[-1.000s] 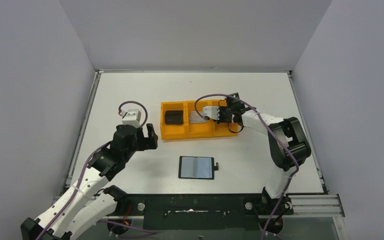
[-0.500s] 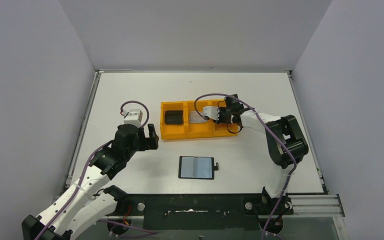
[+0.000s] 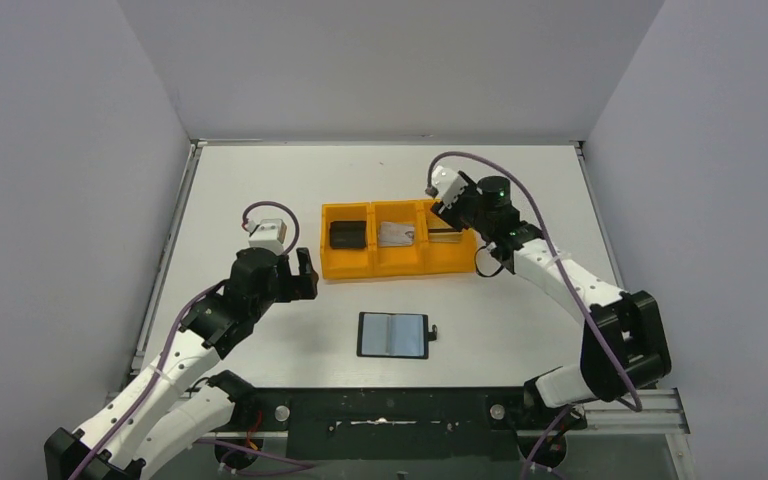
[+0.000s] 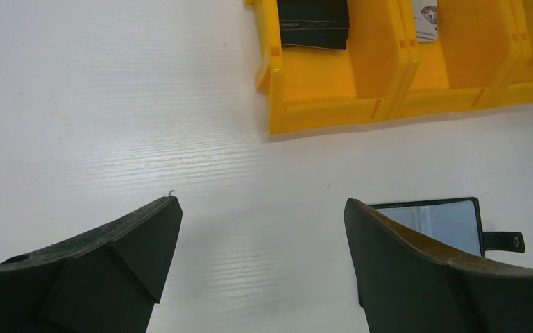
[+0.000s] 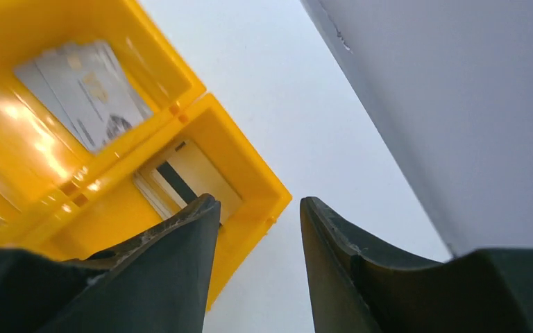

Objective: Take the credit cards out of the card holder

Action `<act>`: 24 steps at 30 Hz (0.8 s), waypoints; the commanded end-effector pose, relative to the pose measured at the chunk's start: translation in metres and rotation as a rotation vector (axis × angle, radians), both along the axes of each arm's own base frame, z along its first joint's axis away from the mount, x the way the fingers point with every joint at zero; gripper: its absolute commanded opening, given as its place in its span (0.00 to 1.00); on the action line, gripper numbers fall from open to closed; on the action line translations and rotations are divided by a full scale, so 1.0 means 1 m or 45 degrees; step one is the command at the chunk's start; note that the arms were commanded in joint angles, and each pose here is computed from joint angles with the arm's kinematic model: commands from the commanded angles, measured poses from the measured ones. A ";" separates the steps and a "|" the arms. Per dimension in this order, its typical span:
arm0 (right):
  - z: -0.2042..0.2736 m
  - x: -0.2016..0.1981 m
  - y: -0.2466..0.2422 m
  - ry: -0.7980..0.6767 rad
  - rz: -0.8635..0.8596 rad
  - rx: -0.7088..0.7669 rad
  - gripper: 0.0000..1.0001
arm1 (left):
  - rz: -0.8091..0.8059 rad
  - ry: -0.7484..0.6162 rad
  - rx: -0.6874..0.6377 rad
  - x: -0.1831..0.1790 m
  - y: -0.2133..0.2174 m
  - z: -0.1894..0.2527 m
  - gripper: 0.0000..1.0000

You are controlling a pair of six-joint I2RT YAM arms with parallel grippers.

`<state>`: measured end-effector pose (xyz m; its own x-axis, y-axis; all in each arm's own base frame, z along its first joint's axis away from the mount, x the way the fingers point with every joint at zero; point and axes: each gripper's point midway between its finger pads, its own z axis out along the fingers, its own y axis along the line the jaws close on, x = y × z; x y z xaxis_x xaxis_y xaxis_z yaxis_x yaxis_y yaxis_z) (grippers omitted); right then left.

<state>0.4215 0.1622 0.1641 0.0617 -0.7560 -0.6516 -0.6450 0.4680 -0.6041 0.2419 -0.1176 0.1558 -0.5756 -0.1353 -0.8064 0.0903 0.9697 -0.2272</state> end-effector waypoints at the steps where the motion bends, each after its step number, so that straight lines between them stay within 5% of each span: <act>1: 0.058 -0.023 0.022 0.110 -0.290 0.673 0.48 | 0.008 -0.078 -0.023 0.008 0.000 0.018 0.89; 9: -0.004 -0.107 0.065 0.671 -0.751 1.071 0.51 | 0.038 -0.121 -0.037 0.008 0.005 0.026 0.89; 14: -0.036 -0.148 0.063 0.636 -1.044 1.113 0.56 | 0.054 -0.133 -0.042 0.008 0.007 0.029 0.89; 24: -0.060 -0.203 0.120 0.672 -1.075 0.988 0.65 | 0.073 -0.151 -0.050 0.007 0.011 0.032 0.89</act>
<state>0.2135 0.2660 0.0923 -0.6980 0.0687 -0.7128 -0.1495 0.9595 0.2389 0.2425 -0.1088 0.1706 -0.5218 -0.1673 -0.8365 0.0687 0.9692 -0.2367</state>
